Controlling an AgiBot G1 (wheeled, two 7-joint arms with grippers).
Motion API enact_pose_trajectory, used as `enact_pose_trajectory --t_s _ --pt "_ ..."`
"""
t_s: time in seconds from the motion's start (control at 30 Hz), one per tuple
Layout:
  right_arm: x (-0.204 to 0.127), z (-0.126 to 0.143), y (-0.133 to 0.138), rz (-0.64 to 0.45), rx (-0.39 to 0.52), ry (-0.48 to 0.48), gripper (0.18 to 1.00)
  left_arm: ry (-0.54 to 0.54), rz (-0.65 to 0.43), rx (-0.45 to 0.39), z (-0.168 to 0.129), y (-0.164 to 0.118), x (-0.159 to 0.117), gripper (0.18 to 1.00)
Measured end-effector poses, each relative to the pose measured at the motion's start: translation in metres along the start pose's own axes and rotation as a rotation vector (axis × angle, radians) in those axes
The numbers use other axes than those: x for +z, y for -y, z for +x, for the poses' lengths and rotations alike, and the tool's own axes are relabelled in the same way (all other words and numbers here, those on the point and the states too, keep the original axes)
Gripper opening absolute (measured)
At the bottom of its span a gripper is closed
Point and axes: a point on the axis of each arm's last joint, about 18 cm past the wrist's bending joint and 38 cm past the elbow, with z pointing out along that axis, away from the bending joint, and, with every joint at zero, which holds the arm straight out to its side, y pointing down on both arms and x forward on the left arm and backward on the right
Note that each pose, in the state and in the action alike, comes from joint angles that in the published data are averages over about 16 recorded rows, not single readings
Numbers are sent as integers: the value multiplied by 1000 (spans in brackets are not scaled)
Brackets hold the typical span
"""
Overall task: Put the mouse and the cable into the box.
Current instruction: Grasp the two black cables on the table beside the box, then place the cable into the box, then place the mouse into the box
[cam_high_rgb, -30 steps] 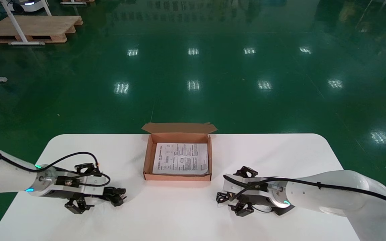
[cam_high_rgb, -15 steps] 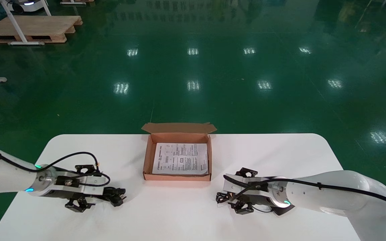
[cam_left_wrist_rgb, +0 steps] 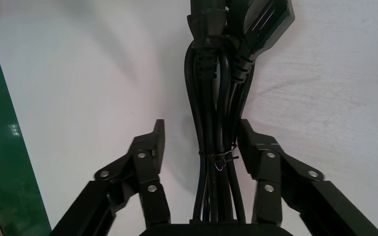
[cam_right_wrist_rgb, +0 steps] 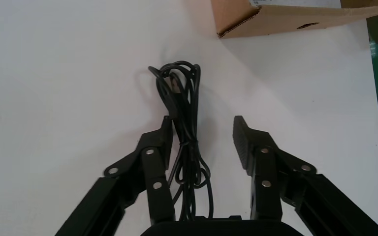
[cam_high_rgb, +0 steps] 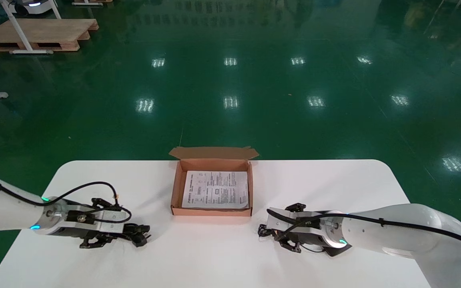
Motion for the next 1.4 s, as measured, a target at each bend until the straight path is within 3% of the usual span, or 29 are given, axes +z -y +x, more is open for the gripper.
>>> enact_pose_trajectory --t_s 0.3,0.5,0.77,1.0,1.2,1.4 --pt "0 0 0 -1 -1 0 407 0 0 0 0 0 0 474" --pt "0 0 0 -1 -1 0 313 0 0 0 0 0 0 361" --pt "-9 17 -7 -11 22 -48 243 32 16 7 -16 3 -12 287" --pt "-45 81 -23 -43 100 -226 228 140 125 2 -64 29 -45 270" --pt "-104 163 -32 -57 179 -463 227 250 282 23 -104 80 -68 268" --pt "-162 224 -28 -49 222 -653 227 310 408 43 -118 135 -64 267"
